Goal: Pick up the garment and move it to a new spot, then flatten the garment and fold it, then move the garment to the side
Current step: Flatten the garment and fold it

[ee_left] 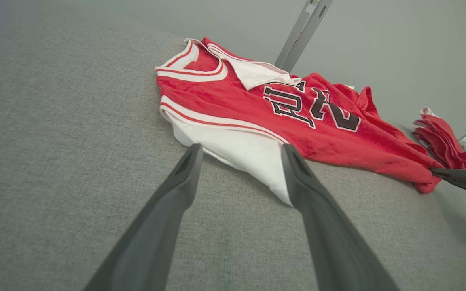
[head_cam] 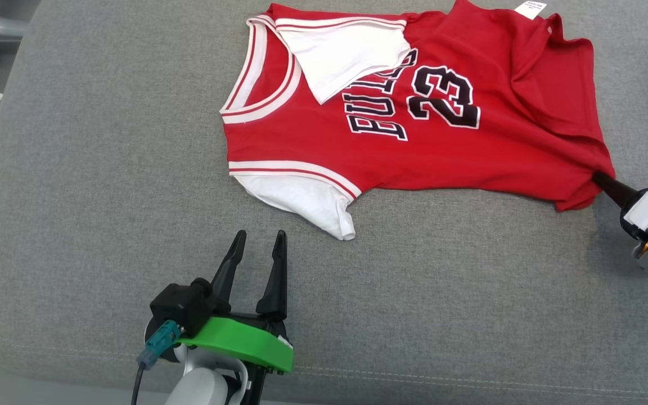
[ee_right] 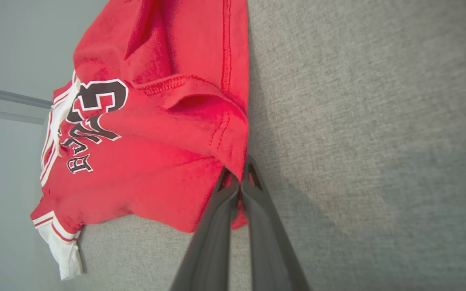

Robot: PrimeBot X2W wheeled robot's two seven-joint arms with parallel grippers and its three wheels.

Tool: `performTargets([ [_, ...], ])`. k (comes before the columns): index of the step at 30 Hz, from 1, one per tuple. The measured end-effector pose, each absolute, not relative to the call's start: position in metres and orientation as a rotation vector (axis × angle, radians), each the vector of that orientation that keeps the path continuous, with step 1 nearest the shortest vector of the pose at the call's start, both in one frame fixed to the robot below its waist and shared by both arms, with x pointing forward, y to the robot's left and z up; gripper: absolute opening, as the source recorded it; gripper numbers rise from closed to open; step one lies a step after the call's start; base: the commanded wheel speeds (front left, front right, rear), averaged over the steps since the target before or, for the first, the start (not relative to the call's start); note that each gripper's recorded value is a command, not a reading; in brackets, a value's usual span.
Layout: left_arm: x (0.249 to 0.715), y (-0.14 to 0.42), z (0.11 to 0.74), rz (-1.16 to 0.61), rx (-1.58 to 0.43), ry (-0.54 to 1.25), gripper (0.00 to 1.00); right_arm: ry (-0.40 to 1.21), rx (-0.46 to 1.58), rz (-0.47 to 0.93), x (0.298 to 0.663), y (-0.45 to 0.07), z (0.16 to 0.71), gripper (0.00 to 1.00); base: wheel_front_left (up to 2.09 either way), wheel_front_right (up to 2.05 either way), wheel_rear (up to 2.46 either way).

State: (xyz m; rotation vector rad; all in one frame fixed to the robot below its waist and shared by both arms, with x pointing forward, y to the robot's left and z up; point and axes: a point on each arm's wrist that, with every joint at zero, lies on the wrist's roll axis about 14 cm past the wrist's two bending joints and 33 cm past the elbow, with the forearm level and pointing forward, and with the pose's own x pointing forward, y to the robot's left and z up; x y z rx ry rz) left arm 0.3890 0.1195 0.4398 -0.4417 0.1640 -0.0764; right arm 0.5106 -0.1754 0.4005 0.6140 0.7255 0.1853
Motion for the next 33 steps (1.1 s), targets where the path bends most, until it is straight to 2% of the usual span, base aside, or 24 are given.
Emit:
performTargets([
  [4,0.390,0.115,0.439,-0.090,-0.444,0.167,1.00,0.842,0.695,0.256,0.494,-0.163,0.400,0.00,0.00,0.00,0.00],
  [7,0.391,0.116,0.440,-0.088,-0.442,0.165,1.00,0.853,0.677,0.293,0.492,-0.167,0.411,0.00,0.00,0.00,0.00],
  [13,0.392,0.119,0.441,-0.085,-0.442,0.159,1.00,0.814,0.637,0.269,0.492,-0.191,0.430,0.00,0.00,0.00,0.00],
  [18,0.394,0.115,0.441,-0.096,-0.450,0.164,1.00,0.835,0.547,0.182,0.484,-0.207,0.414,0.00,0.00,0.00,0.00],
  [19,0.394,0.114,0.440,-0.097,-0.457,0.168,1.00,0.832,0.526,0.158,0.483,-0.211,0.410,0.33,0.00,0.00,0.00],
  [20,0.394,0.113,0.438,-0.103,-0.462,0.177,1.00,0.829,0.515,0.138,0.483,-0.214,0.407,0.76,0.00,0.00,0.00],
  [21,0.395,0.111,0.436,-0.108,-0.463,0.186,1.00,0.820,0.507,0.121,0.483,-0.216,0.405,1.00,0.00,0.00,0.00],
  [28,0.403,0.111,0.417,-0.131,-0.423,0.264,1.00,0.710,0.513,0.083,0.490,-0.227,0.423,1.00,0.00,0.00,0.00],
  [33,0.405,0.110,0.390,-0.139,-0.380,0.356,1.00,0.530,0.574,0.107,0.496,-0.235,0.468,1.00,0.00,0.00,0.00],
])
